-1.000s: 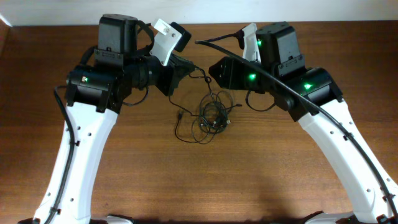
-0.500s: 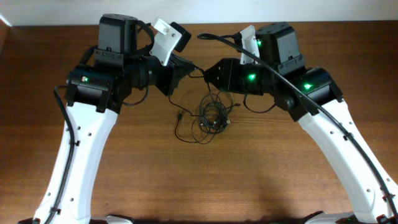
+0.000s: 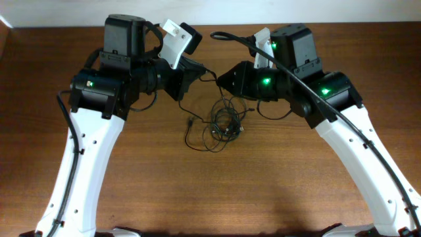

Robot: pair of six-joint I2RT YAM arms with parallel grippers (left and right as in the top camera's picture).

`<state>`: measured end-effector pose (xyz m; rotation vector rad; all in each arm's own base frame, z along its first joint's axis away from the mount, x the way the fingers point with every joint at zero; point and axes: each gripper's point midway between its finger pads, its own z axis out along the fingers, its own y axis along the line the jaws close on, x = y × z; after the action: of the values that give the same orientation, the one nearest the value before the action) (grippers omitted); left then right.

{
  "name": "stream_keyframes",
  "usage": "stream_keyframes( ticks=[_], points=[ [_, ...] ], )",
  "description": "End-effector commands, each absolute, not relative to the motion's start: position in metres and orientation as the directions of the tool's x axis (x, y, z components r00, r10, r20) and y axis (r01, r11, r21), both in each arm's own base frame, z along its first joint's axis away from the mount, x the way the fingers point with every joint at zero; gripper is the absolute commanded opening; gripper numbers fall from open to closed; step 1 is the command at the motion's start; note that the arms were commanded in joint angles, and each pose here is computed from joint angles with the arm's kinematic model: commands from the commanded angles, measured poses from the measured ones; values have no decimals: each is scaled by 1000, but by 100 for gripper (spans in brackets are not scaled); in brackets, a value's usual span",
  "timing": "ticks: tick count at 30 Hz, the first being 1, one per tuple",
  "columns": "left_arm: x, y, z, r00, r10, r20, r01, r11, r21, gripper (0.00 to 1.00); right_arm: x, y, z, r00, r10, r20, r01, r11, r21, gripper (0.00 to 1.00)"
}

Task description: Untangle cables

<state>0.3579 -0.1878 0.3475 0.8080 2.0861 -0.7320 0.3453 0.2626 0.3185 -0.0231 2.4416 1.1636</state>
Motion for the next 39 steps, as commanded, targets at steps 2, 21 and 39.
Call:
stream_keyframes(
  ticks=[2, 21, 39],
  points=[
    [358, -186, 352, -479, 308, -822, 748, 633, -199, 0, 345, 263, 320, -910, 168, -379, -192, 638, 745, 11],
    [377, -154, 357, -577, 156, -802, 616, 728, -302, 0, 352, 239, 296, -899, 224, -375, -86, 751, 655, 4],
    [372, -157, 360, -586, 140, -798, 632, 695, -342, 0, 345, 261, 316, -912, 171, -372, -180, 649, 739, 31]
  ],
)
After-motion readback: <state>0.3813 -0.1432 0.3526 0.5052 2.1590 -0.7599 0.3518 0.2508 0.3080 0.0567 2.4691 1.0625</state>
